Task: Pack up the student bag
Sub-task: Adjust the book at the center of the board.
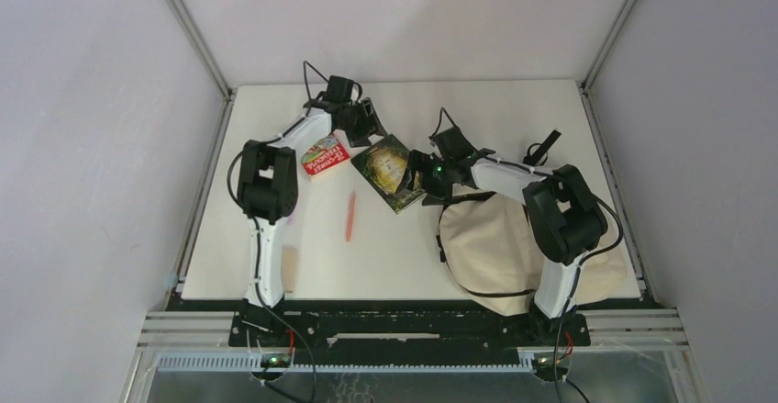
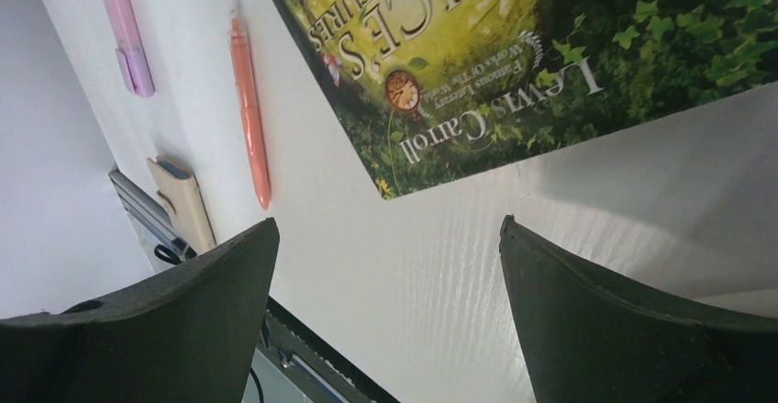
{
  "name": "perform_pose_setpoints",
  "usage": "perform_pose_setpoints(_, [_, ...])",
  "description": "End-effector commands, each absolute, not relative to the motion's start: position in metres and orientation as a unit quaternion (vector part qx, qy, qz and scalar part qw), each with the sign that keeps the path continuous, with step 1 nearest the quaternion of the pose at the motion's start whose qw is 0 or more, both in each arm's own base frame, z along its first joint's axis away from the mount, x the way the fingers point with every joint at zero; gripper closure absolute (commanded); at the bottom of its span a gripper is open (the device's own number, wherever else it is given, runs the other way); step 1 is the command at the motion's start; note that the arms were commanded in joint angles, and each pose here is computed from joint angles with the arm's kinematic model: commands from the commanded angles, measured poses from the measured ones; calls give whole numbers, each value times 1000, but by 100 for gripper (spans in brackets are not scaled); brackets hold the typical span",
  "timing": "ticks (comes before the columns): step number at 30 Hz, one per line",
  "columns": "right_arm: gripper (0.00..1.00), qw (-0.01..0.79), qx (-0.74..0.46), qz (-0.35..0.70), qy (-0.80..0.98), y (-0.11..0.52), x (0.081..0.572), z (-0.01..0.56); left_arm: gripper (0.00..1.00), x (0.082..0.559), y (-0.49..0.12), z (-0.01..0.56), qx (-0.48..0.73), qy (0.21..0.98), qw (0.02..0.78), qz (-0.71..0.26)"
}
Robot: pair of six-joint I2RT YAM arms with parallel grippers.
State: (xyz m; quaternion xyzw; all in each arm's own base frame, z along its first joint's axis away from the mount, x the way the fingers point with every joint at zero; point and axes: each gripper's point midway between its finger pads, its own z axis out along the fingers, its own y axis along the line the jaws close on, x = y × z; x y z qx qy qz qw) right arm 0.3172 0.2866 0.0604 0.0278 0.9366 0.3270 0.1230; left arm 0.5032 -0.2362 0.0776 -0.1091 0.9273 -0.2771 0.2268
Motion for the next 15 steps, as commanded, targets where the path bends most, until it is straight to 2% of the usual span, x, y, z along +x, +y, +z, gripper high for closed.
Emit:
perform_pose_setpoints(1, [2,132,47,341,930,297,327,61,38,516,-238,75,-96,929,228,-275])
perform_pose_setpoints(8, [2,133,61,334,931,292,349,44,38,491,-239,50,-91,938,189,-276])
perform_pose_setpoints(15, [2,161,72,331,927,282,398,51,38,445,-245,35,-75,945,147,-282])
